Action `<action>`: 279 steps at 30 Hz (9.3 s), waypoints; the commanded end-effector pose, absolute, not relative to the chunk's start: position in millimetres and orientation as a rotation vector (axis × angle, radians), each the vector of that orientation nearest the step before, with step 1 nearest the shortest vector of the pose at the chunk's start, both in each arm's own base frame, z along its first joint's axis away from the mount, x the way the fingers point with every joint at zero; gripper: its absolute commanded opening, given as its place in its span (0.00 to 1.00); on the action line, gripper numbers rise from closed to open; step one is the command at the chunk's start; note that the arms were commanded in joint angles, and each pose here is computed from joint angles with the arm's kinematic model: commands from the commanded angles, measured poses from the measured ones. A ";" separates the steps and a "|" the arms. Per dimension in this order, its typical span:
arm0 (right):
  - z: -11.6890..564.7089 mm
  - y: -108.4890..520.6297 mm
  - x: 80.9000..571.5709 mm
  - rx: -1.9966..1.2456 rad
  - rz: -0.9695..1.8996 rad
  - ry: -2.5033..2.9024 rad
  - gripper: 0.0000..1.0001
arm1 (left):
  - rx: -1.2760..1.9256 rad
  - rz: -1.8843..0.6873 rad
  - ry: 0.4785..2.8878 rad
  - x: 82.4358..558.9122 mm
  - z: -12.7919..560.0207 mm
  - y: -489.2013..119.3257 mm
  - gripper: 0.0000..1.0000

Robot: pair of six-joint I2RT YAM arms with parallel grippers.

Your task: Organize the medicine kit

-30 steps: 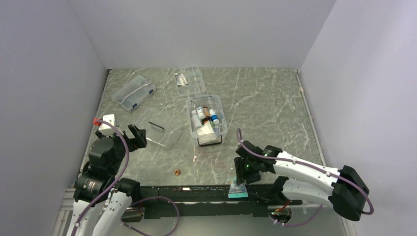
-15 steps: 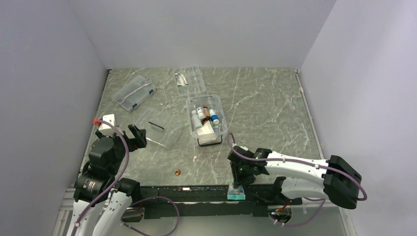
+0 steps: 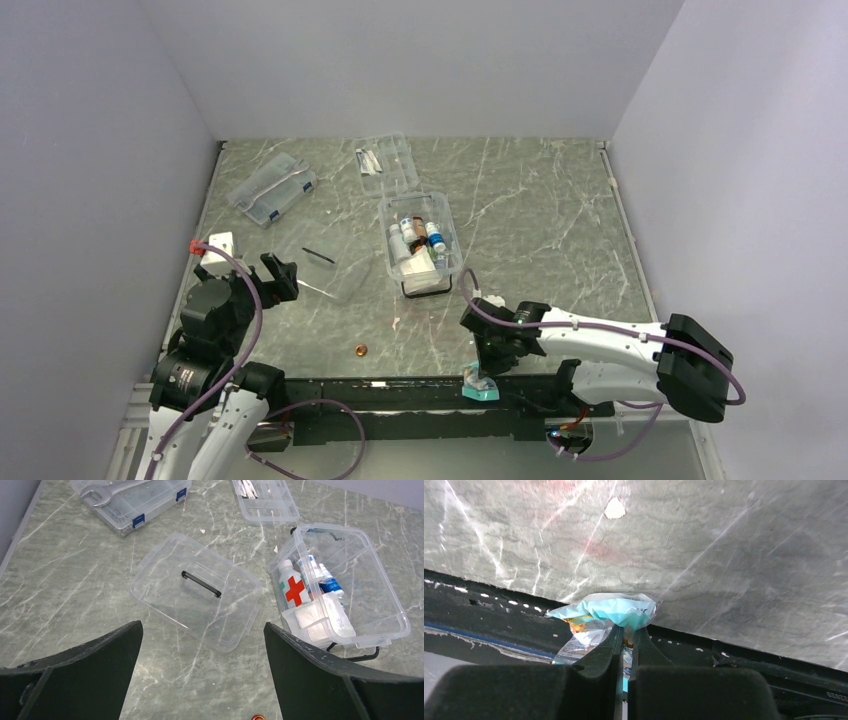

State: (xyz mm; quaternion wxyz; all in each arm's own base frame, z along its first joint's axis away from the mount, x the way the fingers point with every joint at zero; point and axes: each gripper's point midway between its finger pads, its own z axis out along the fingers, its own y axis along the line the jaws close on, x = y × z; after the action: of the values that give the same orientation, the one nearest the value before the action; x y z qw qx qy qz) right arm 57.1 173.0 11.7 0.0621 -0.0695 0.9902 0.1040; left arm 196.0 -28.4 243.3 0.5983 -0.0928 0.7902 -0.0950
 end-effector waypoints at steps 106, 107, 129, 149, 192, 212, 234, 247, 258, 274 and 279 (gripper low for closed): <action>260.2 310.4 293.8 -0.530 0.285 2.187 0.60 | -0.213 -0.228 1.809 202.2 254.7 -30.3 0.99; 267.1 312.9 287.5 -0.545 0.299 2.162 0.61 | -0.213 -0.228 1.810 202.4 254.4 -30.3 0.99; 187.6 402.8 156.3 -0.929 0.680 2.158 0.77 | -0.270 -0.180 1.814 202.0 252.4 -20.1 0.98; 75.2 455.3 115.6 -1.010 0.517 2.348 0.67 | -0.290 -0.165 1.804 199.9 253.4 -15.7 0.99; 46.2 453.7 118.1 -0.966 0.382 2.387 0.20 | -0.443 -0.077 1.749 190.1 257.0 10.9 0.99; 156.2 401.2 173.8 -0.737 0.361 2.207 0.17 | -0.440 -0.083 1.747 189.9 257.2 10.0 0.98; 225.8 308.5 259.1 -0.460 0.334 2.124 0.17 | -0.378 -0.110 1.808 199.2 248.6 -3.0 0.99; 186.6 204.8 270.5 -0.226 0.138 2.213 0.17 | -0.277 -0.162 1.914 213.7 233.4 -25.3 0.99; 175.5 174.2 258.5 -0.125 0.190 2.224 0.17 | -0.088 -0.392 2.041 239.8 224.0 -81.4 0.99; 189.5 167.4 229.0 -0.129 0.335 2.198 0.16 | 0.070 -0.594 2.219 326.4 203.7 -167.9 0.97; 189.4 163.8 221.6 -0.126 0.360 2.193 0.16 | 0.102 -0.580 2.269 343.7 196.2 -190.3 0.96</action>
State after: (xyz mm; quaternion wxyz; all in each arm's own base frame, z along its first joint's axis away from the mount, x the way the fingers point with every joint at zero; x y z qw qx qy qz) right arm 228.5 165.7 188.5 0.4439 -0.0558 0.8846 0.1315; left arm 325.0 -170.1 174.7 0.3664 0.0326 0.9053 -0.2126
